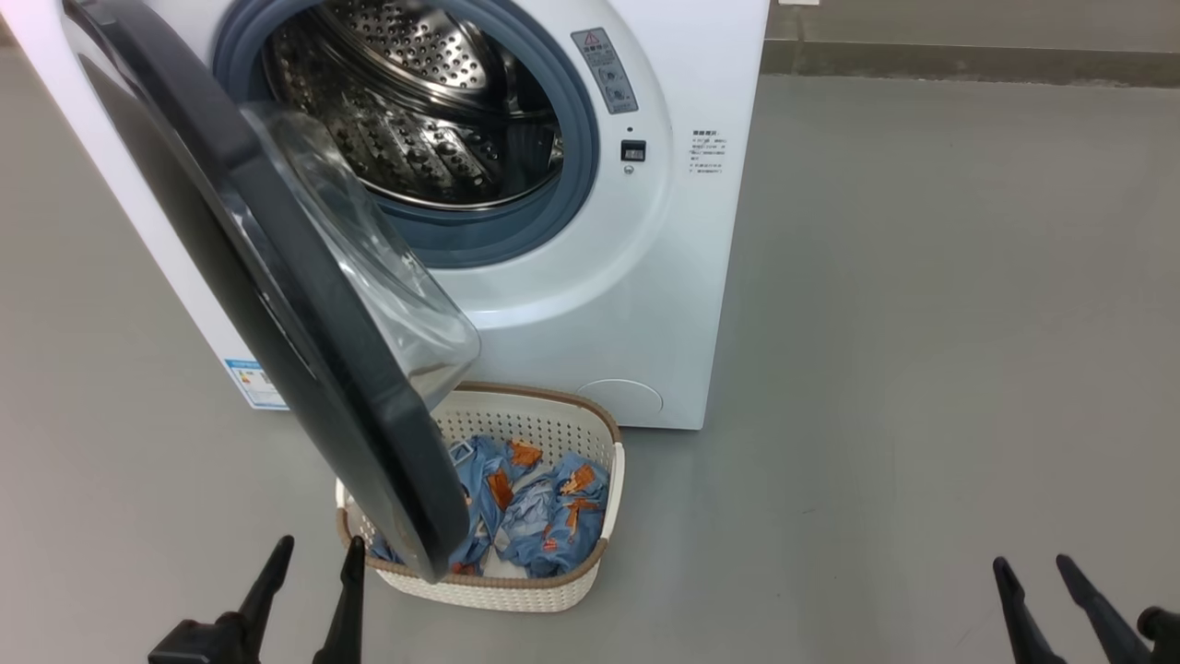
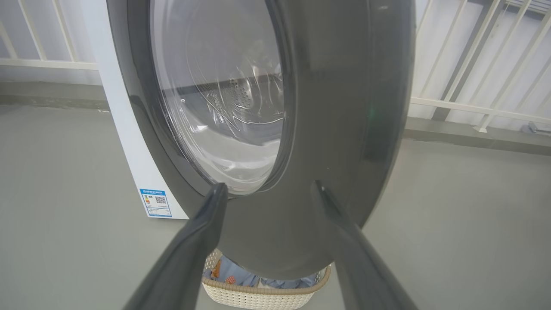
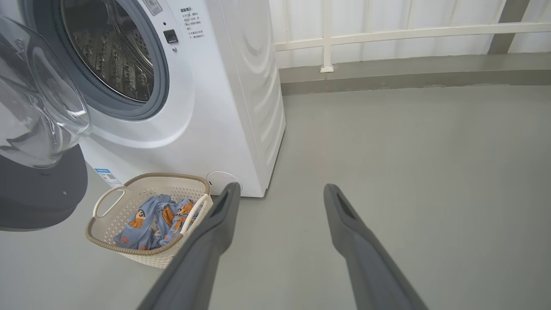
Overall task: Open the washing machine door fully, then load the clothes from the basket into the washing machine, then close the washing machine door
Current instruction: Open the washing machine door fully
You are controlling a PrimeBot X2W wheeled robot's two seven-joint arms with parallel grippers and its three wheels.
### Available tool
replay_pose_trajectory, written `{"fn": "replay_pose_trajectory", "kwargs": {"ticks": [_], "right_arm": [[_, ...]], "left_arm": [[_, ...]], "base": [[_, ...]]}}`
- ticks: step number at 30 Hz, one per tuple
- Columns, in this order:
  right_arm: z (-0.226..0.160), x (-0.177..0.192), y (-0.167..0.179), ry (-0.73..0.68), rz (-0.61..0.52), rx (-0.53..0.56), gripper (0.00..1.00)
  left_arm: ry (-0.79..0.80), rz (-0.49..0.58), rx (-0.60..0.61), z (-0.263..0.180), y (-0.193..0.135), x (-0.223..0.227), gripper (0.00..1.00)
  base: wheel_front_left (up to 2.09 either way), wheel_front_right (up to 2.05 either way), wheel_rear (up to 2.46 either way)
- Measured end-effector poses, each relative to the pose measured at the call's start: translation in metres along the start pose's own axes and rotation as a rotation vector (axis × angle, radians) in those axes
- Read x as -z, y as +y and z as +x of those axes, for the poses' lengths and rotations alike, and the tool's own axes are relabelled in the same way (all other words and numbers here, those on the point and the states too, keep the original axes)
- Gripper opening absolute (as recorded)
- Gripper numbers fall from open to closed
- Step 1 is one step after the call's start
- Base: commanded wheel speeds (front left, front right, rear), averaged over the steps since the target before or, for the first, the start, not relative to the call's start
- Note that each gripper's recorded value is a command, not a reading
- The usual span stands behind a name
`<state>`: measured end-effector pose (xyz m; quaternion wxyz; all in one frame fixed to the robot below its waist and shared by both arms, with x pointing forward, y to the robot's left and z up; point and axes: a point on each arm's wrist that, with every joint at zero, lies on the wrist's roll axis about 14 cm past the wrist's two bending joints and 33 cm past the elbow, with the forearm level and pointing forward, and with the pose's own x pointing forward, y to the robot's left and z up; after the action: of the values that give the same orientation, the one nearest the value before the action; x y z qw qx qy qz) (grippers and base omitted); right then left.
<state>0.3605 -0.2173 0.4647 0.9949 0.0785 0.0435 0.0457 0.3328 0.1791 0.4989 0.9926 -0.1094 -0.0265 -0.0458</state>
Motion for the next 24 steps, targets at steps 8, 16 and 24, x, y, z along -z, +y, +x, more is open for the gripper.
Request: {"fn": "replay_pose_trajectory", "kwargs": {"ticks": [8, 16, 24], "right_arm": [[-0.002, 0.008, 0.006, 0.017, 0.005, -0.004, 1.00], [-0.002, 0.011, 0.008, 0.028, -0.001, -0.010, 1.00], [0.000, 0.009, 0.010, 0.021, -0.001, -0.018, 1.00]], "left_arm": [[0.004, -0.002, -0.009, -0.001, 0.002, 0.001, 1.00], [-0.105, -0.015, -0.083, 0.003, 0.023, -0.032, 0.00], [-0.420, 0.004, -0.040, 0.013, 0.008, -0.131, 0.00]], "base": [[0.00, 0.00, 0.00], [0.00, 0.00, 0.00], [0.00, 0.00, 0.00]]}}
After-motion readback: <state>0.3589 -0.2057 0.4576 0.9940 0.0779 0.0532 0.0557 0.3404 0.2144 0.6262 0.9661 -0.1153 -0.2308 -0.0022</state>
